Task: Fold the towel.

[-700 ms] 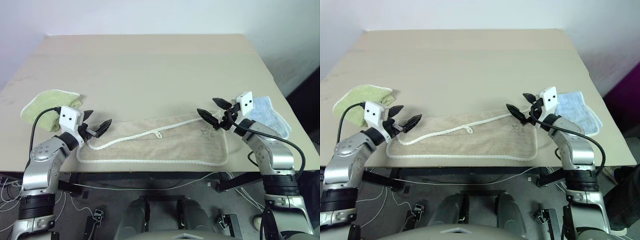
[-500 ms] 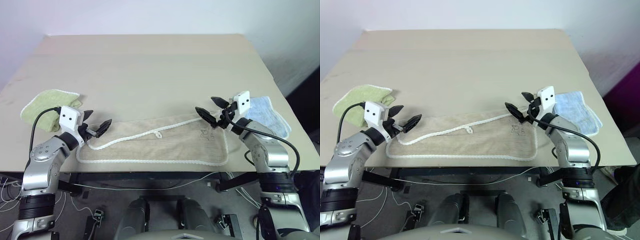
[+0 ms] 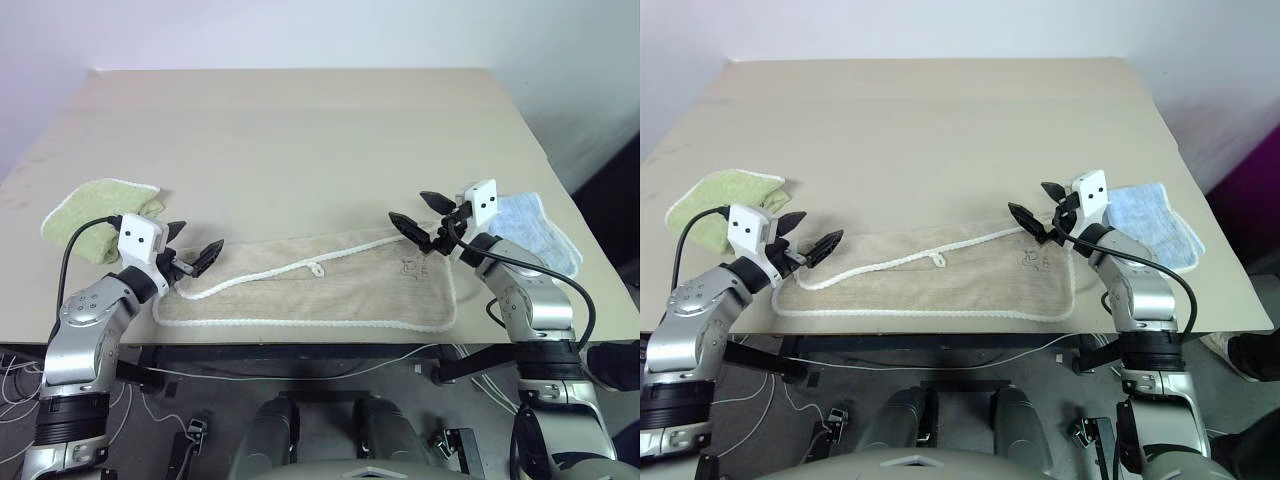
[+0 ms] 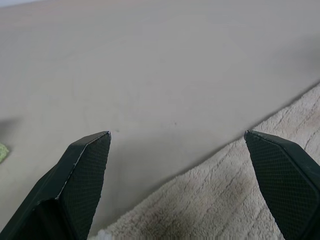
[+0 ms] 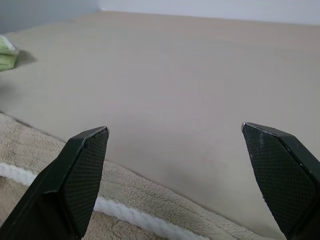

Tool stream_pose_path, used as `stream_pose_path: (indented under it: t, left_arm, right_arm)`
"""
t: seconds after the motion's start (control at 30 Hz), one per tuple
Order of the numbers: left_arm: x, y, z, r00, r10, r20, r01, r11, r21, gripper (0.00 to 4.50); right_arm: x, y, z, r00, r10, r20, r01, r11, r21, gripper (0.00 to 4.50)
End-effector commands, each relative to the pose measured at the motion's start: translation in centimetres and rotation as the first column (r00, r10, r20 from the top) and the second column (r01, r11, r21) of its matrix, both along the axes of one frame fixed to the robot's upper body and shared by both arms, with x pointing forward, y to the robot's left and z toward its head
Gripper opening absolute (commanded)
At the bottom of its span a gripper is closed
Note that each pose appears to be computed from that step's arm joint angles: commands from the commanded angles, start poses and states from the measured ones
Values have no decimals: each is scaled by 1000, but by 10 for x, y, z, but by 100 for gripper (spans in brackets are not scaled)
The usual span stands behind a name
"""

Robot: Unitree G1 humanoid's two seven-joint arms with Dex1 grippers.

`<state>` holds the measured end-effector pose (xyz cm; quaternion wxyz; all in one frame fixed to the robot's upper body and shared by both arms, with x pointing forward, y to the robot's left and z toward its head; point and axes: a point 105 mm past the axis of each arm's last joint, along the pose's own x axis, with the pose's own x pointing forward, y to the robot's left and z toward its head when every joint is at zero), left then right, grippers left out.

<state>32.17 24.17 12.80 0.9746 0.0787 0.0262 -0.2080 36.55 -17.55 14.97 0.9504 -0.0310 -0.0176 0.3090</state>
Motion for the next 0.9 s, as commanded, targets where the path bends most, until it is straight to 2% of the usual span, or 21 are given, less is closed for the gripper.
stream_pose_path:
  t: [0.03,0.3,0.47,0.57,0.7,0.9]
  left_arm:
    - [0,-7,12,999,-18,48,17,1000,6,450]
    - [-6,-4,11,998,-54,24,53,998,45,450]
    - [-16,23,20,995,-101,17,96,978,186,450]
    - [-35,29,16,964,-259,-59,263,901,345,450]
    - [-49,31,23,916,-379,-136,402,849,342,450]
    - [-55,30,11,860,-461,-219,505,707,496,450]
  right_arm:
    - [-3,-6,14,998,-3,65,5,999,-35,447]
    - [-5,-2,20,996,21,85,-14,996,-86,447]
    - [-4,5,14,997,31,70,-25,996,-84,447]
    - [-2,10,8,998,35,59,-30,996,-78,447]
    - [-1,15,2,998,34,53,-31,997,-64,447]
    - [-2,18,-3,998,31,47,-28,998,-51,447]
